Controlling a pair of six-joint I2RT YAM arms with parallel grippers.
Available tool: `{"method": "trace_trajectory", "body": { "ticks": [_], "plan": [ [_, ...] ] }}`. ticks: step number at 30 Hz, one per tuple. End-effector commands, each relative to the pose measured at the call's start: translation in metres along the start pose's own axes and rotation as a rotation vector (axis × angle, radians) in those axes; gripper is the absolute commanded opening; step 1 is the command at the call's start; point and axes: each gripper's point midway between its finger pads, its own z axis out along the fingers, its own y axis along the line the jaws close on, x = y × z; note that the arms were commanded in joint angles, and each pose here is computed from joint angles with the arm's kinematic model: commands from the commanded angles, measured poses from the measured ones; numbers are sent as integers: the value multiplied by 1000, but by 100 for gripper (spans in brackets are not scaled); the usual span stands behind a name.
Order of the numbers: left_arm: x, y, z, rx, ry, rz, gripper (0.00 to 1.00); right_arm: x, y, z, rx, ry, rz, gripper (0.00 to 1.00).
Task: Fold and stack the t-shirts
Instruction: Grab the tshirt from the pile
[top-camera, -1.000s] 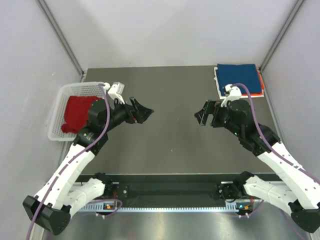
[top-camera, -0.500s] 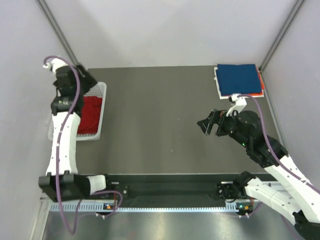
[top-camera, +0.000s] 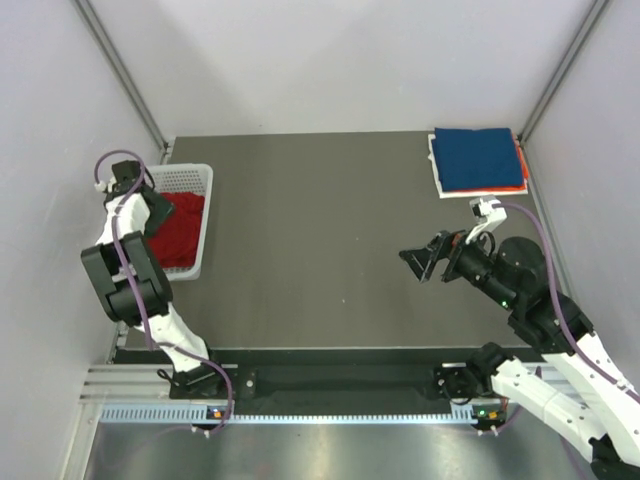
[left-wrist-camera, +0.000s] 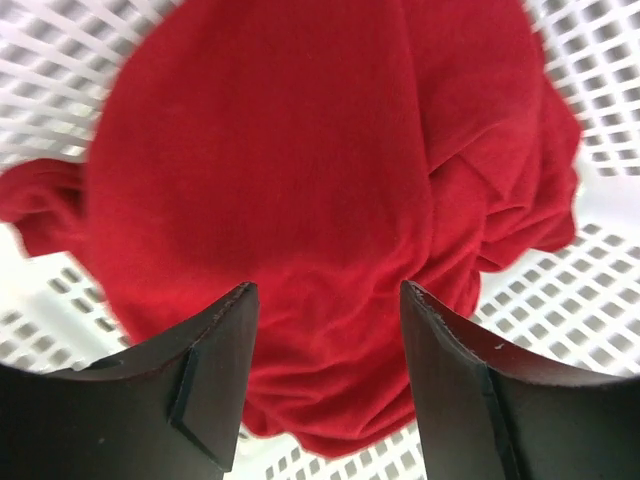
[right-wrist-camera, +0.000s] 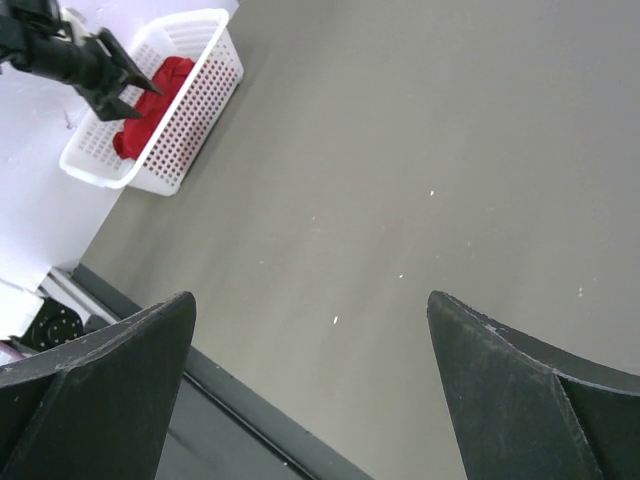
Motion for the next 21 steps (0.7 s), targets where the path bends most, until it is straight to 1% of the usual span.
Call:
{"method": "trace_trajectory", "body": {
  "ticks": [1,3,6,7,8,9,10,11,12,13,16,17,18,21],
  "plan": [
    [-11,-19,6,62,-13,-23,64,-26,9,-6,-35,-84,-41,100],
    [5,-23,22,84,56,-8,64,-26,9,-5,-36,-85,-47,100],
    [15,-17,38,29,114,4,61,-25,11,-4,-45,-76,-49,100],
    [16,-17,38,29,123,6,44,-25,12,-4,-47,-73,-51,100],
    [14,-18,37,35,118,9,31,-26,13,-4,-50,-75,-51,100],
    [11,-20,34,47,107,10,20,-26,12,-4,-48,-75,-49,100],
    [5,-27,28,80,91,8,14,-28,14,-4,-53,-82,-50,99],
    [-8,-35,15,116,52,7,3,-28,14,-3,-53,-82,-48,100],
    [-17,-42,5,146,27,6,0,-29,14,-2,-54,-84,-45,100],
    [-34,-60,-11,224,-8,4,0,-28,15,-1,-59,-81,-44,100],
    [-73,-91,-66,362,-115,-2,0,-26,20,3,-86,-62,-39,100],
    [-93,-111,-103,449,-175,1,0,-27,22,3,-92,-59,-36,100],
    [-103,-120,-122,490,-209,0,0,-25,23,4,-98,-46,-33,100],
    [-128,-162,-216,726,-342,14,0,-26,23,4,-98,-49,-30,100]
  ]
}}
